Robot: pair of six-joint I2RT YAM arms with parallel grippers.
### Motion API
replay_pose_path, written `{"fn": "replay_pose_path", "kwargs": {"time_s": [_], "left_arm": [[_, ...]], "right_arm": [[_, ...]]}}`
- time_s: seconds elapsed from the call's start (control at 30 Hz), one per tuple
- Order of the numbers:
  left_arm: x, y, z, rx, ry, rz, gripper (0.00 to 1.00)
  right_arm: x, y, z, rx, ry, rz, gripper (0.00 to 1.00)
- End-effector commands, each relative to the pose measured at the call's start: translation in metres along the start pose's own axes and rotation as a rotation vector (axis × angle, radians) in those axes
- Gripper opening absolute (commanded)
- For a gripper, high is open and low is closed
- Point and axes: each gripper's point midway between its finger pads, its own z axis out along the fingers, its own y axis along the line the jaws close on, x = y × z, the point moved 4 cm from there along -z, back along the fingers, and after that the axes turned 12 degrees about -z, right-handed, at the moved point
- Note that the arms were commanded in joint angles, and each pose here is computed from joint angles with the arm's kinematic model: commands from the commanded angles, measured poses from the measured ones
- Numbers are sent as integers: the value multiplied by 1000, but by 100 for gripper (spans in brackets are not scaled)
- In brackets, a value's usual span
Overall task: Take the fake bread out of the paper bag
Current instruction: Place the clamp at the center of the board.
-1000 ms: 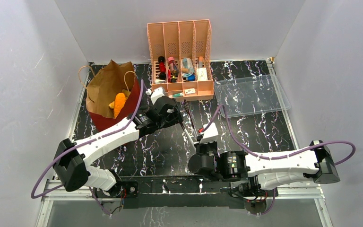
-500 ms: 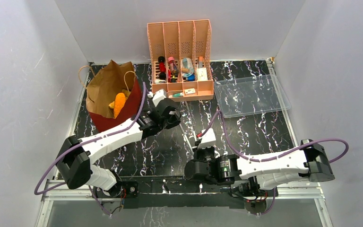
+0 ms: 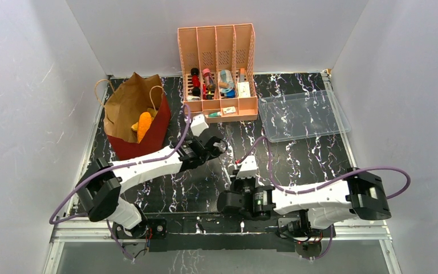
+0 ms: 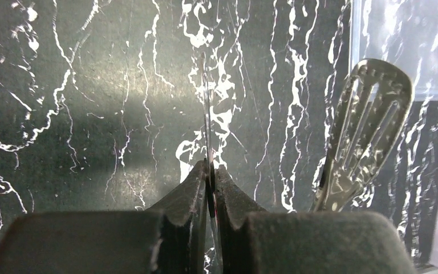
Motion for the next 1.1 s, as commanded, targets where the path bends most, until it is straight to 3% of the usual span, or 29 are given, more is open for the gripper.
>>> {"fn": "replay_pose_path", "kwargs": {"time_s": [0.0, 0.1, 0.6, 0.67, 0.73, 0.77, 1.07], "left_arm": [[13, -1, -3, -22, 5, 101, 0], [18, -3, -2, -16, 3, 109, 0], [14, -6, -9, 6, -26, 105, 0], [12, -7, -11, 9, -31, 102, 0], [10, -7, -13, 11, -39, 99, 0], [8, -6, -15, 10, -46, 98, 0], [-26, 23, -33, -106, -208, 121, 0]], "right_arm": [[-18, -8, 22, 63, -47, 72, 19], [-23, -11, 33, 44, -44, 90, 24], [-26, -5, 69, 33, -8, 73, 25], [-24, -5, 74, 35, 2, 73, 20], [-24, -6, 77, 39, 5, 76, 3], [-25, -7, 78, 43, 6, 77, 0], [-41, -44, 87, 107, 5, 129, 0]]}}
